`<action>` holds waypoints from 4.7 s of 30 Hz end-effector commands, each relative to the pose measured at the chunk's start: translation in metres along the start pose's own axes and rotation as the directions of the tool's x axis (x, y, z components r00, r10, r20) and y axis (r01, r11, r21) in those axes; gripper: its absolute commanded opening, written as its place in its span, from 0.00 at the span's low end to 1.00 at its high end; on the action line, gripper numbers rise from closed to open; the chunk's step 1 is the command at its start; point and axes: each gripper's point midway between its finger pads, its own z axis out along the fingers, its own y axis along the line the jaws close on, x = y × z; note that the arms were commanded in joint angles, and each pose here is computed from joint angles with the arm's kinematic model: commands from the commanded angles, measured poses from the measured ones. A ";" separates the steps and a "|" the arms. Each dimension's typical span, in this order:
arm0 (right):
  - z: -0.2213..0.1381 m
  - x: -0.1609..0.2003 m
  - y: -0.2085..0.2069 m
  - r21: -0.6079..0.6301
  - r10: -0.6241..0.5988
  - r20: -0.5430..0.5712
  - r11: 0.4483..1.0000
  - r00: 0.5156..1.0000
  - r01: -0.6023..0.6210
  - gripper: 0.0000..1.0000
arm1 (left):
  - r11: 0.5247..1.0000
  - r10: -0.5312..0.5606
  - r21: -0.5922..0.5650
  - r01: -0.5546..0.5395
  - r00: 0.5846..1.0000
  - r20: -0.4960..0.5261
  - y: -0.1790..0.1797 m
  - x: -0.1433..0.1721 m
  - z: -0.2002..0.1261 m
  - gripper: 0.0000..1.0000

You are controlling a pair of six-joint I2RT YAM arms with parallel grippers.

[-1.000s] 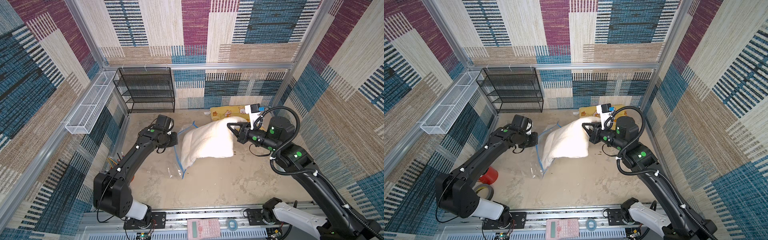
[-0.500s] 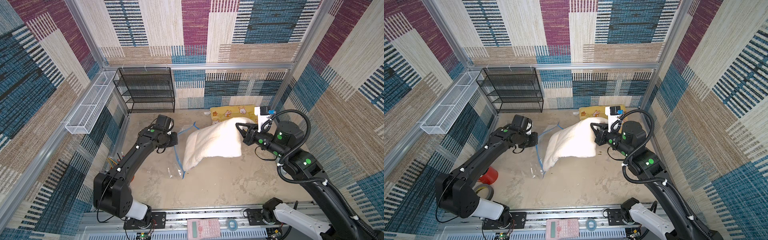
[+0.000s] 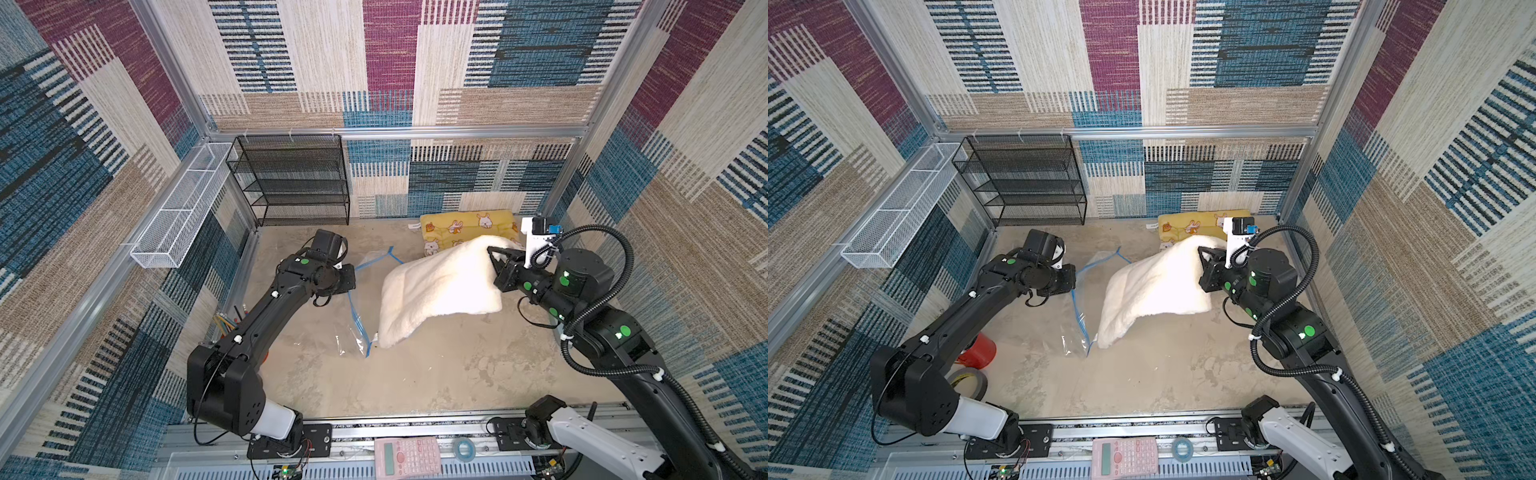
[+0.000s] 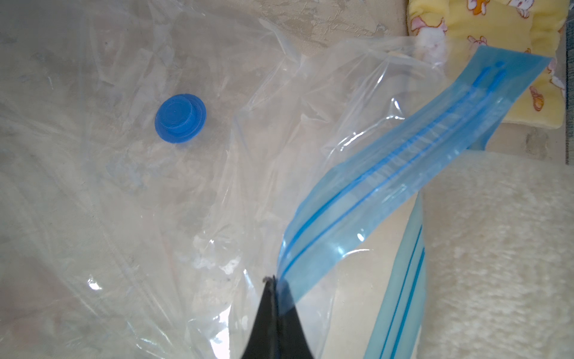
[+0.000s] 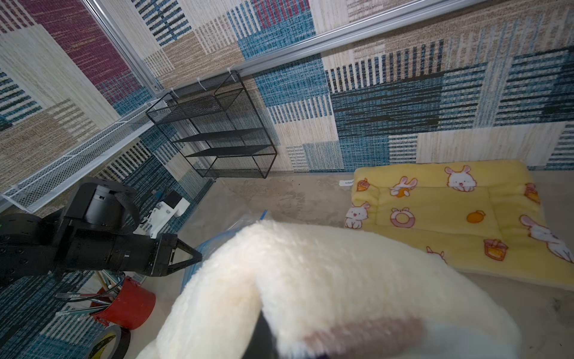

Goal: Take the blanket out of the vacuum bag
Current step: Place the blanket at the center of the board.

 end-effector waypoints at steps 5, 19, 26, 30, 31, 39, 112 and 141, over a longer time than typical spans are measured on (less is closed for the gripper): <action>-0.012 -0.009 -0.014 0.076 -0.032 0.067 0.997 0.997 0.027 0.00 | 1.000 0.013 -0.010 -0.013 1.000 0.002 0.002 -0.001 0.000 0.00; -0.033 -0.019 -0.029 0.168 -0.095 0.106 0.983 0.990 0.076 0.00 | 1.000 0.016 -0.021 -0.016 1.000 0.004 0.004 -0.002 0.001 0.00; -0.041 -0.028 -0.035 0.215 -0.128 0.125 0.972 0.984 0.099 0.00 | 1.000 0.018 -0.024 -0.018 1.000 0.003 0.004 -0.002 0.002 0.00; -0.035 -0.019 -0.049 0.289 -0.143 0.090 0.951 0.986 0.111 0.00 | 1.000 0.018 -0.025 -0.017 1.000 0.001 0.004 -0.002 0.002 0.00; -0.034 -0.018 -0.054 0.314 -0.148 0.081 0.942 0.986 0.116 0.00 | 1.000 0.018 -0.025 -0.018 1.000 0.001 0.004 -0.001 0.003 0.00; -0.030 -0.008 -0.072 0.417 -0.171 -0.030 0.893 0.985 0.168 0.00 | 1.000 0.017 -0.021 -0.017 1.000 -0.002 0.003 -0.001 0.003 0.00; -0.086 -0.025 -0.034 0.269 -0.183 -0.186 0.935 0.965 0.230 0.00 | 0.995 0.048 -0.095 -0.040 0.996 0.078 0.017 -0.012 -0.019 0.00; 0.184 0.330 0.054 -0.472 -0.488 -0.791 0.870 0.369 0.140 0.18 | 0.993 0.060 -0.109 -0.045 0.989 0.137 0.020 -0.018 -0.034 0.00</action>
